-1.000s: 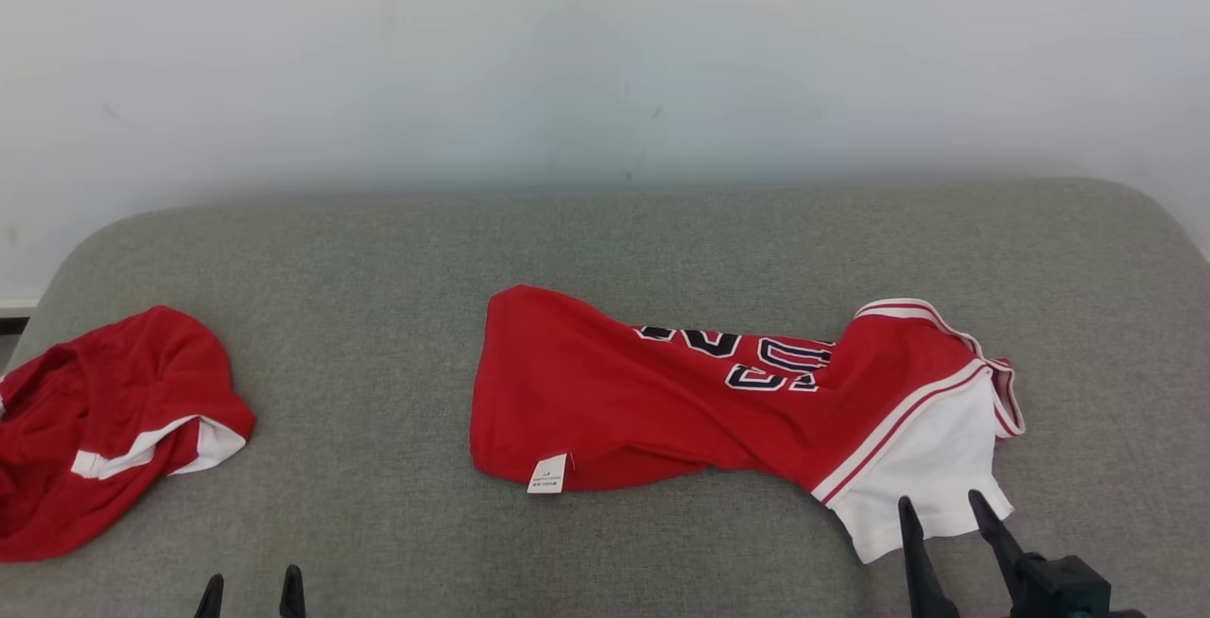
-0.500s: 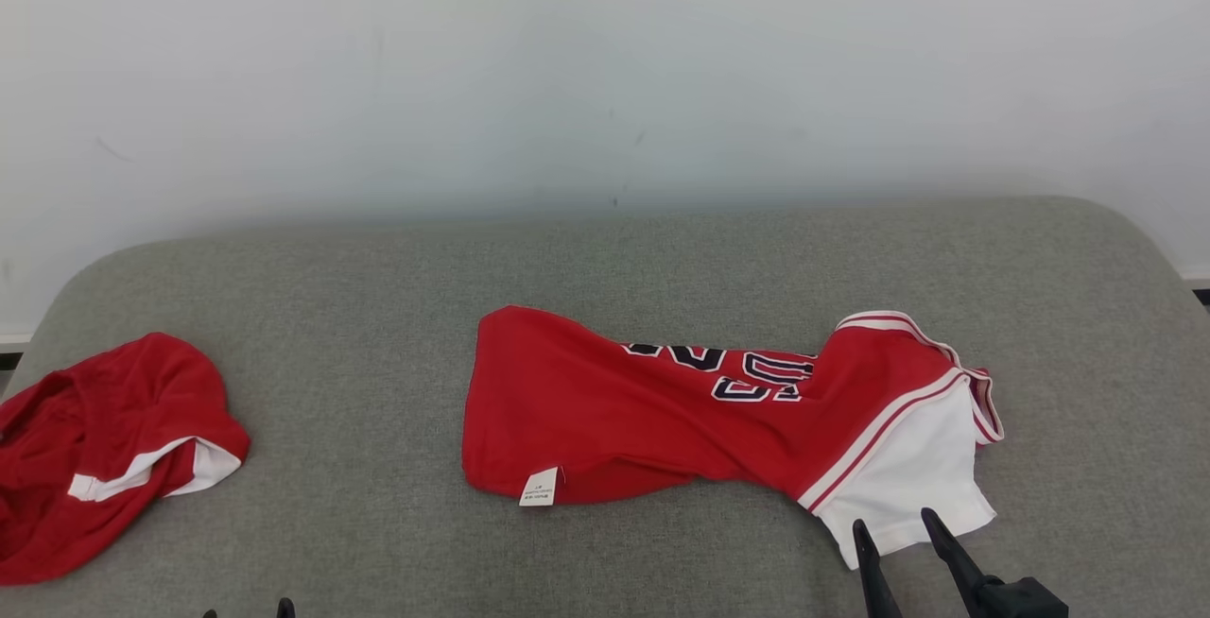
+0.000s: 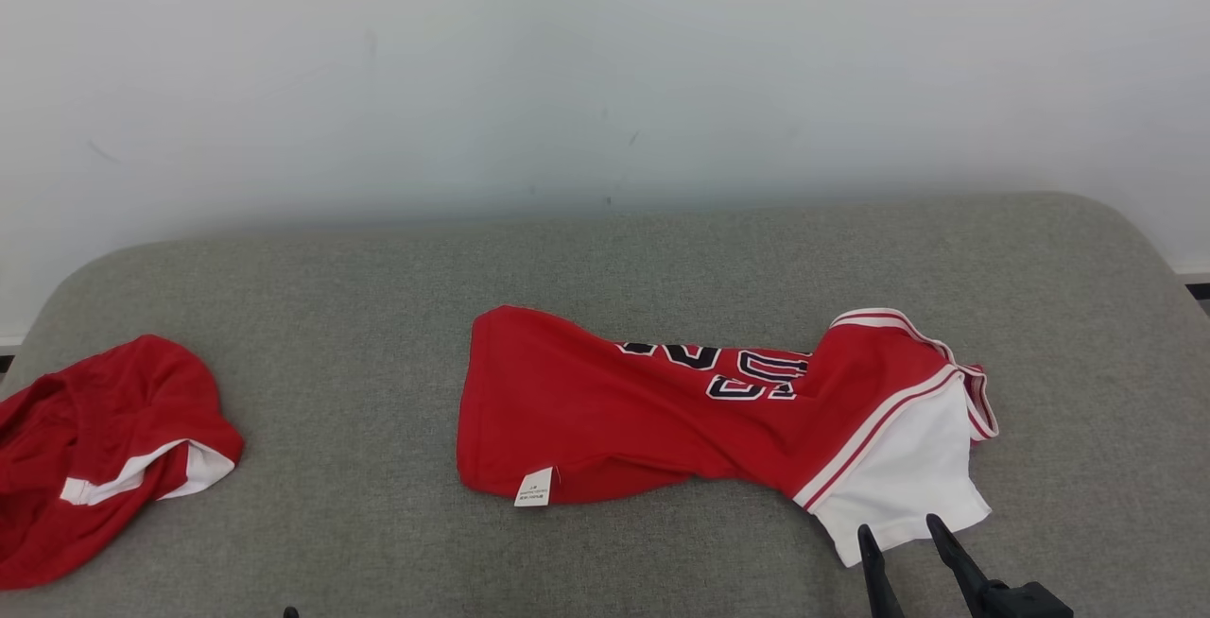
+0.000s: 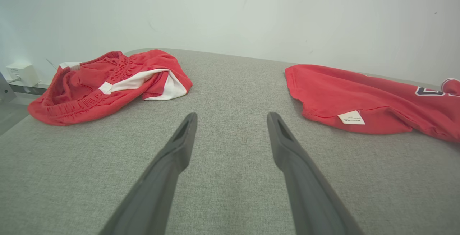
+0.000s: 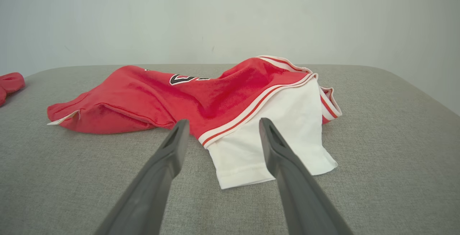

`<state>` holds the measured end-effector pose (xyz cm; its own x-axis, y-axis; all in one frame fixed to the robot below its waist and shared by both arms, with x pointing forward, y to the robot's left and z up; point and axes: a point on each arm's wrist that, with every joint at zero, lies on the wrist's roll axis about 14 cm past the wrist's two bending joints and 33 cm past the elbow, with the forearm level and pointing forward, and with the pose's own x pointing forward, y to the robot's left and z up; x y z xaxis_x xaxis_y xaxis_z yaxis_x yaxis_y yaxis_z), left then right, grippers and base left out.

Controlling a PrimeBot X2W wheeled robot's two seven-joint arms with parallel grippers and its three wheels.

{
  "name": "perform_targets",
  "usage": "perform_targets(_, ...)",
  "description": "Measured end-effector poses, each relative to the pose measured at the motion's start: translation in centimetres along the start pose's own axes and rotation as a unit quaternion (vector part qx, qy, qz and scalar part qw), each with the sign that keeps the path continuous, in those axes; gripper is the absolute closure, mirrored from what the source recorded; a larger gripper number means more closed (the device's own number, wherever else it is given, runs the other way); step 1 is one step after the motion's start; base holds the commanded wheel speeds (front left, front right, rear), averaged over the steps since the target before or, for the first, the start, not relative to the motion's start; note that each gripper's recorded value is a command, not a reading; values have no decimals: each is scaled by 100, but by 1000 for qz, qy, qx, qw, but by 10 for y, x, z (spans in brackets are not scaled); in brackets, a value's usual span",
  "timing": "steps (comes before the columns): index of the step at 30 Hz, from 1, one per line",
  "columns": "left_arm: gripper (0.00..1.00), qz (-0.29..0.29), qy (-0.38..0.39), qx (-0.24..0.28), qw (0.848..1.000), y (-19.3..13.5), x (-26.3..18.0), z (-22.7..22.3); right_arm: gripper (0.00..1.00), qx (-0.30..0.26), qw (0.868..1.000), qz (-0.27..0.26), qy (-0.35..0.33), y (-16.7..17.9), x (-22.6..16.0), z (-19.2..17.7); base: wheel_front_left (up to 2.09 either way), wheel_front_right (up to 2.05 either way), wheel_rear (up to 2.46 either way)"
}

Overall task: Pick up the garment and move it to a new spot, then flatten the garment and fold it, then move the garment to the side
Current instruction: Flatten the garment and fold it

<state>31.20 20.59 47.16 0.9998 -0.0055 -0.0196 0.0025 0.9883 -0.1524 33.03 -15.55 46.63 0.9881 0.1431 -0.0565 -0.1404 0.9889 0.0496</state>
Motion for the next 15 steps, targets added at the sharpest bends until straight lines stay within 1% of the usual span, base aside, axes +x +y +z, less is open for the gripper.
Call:
perform_targets(9, 0, -4, 9, -1, 1000, -2, 1, -5, 0, 1, 1000, -5, 5, -3, 0, -2, 0, 0, 0)
perform_targets(15, 0, -39, 32, 3, 999, -19, 9, -18, 0, 6, 999, -28, 19, -18, 3, -3, 0, 0, 0)
